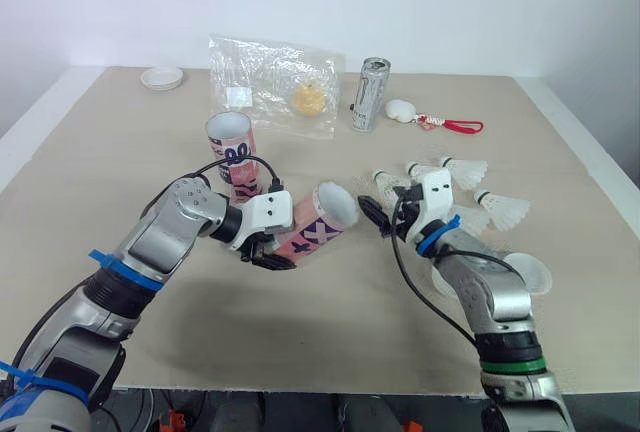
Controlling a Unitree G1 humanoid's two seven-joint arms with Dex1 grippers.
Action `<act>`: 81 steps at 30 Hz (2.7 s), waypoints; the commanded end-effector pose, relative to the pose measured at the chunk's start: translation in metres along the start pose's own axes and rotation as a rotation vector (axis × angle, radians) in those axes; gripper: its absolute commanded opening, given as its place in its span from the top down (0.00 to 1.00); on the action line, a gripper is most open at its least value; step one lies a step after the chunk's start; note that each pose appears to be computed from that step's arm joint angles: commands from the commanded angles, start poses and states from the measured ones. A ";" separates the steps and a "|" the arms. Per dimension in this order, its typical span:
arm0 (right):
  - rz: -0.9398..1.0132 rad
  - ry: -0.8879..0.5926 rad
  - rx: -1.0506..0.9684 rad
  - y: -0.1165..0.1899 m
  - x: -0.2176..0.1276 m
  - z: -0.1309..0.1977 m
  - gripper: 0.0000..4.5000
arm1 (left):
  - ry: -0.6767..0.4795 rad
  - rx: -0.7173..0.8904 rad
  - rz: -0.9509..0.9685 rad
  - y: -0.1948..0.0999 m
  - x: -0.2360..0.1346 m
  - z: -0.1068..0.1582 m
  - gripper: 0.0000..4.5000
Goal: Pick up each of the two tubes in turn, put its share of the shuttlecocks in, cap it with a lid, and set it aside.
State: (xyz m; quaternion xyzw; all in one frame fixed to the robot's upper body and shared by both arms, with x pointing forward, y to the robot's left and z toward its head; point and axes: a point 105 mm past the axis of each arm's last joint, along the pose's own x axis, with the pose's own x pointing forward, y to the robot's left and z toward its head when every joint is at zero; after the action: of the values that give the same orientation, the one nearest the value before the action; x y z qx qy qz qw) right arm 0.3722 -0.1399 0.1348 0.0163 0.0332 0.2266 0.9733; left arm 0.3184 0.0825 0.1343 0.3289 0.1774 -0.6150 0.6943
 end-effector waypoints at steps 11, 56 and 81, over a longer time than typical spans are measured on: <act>-0.047 -0.019 -0.013 -0.014 0.033 0.009 0.39 | 0.010 0.010 0.015 -0.002 0.000 0.000 0.33; 0.967 -0.229 -1.271 0.080 -0.066 0.098 0.99 | 0.002 0.003 0.001 0.004 -0.001 0.001 0.33; 0.148 -0.138 -0.205 -0.020 -0.129 0.061 0.01 | 0.020 0.002 -0.023 0.001 0.001 -0.005 0.33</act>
State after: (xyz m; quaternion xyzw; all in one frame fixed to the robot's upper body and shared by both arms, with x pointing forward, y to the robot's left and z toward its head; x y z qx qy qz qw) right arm 0.2752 -0.2080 0.1889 -0.0712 -0.0314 0.3461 0.9350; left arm 0.3200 0.0843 0.1332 0.3300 0.1817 -0.6175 0.6904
